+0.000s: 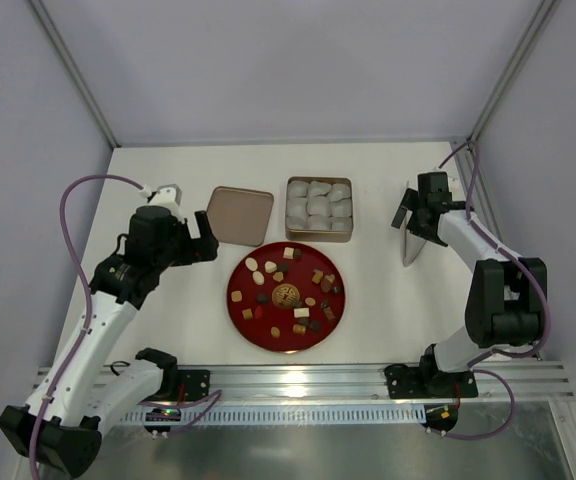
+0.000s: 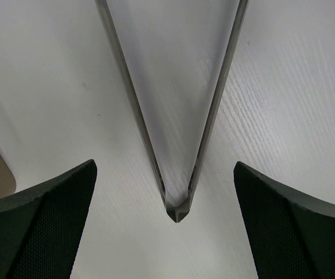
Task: Pack the chocolate
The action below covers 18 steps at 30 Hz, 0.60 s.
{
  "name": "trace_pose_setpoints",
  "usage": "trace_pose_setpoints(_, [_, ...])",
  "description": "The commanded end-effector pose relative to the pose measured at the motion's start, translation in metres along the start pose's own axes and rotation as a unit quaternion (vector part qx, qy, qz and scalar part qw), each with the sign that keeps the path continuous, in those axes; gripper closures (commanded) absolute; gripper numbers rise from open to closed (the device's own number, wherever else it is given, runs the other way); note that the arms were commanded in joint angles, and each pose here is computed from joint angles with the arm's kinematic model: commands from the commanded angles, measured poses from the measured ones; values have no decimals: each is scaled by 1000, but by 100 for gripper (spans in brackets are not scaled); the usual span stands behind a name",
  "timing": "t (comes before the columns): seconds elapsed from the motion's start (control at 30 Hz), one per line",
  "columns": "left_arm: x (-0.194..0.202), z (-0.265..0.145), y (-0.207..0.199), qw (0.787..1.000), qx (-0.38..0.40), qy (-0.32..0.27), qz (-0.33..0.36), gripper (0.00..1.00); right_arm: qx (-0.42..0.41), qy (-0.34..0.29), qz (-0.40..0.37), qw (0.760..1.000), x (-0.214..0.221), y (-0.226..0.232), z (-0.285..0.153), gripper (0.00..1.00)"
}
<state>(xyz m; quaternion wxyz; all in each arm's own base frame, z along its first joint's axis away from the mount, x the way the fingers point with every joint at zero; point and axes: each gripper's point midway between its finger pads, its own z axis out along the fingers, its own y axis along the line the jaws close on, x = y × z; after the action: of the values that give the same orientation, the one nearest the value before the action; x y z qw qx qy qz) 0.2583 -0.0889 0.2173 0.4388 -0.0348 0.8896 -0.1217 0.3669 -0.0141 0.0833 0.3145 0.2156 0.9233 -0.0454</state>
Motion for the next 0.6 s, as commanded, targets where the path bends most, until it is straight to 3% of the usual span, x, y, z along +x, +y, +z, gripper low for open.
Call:
trace_pose_setpoints(0.0, [-9, 1, -7, 1000, 15, -12, 4, 0, 14, -20, 7, 1000, -18, -5, 2, 0])
trace_pose_setpoints(0.3, [-6, 4, -8, 1000, 16, -5, 3, 0, 27, 14, -14, 999, -17, -12, 30, 0])
trace_pose_setpoints(0.57, [-3, 8, -9, 1000, 18, 4, 4, 0, 2, 50, -19, 999, -8, -6, 50, 8])
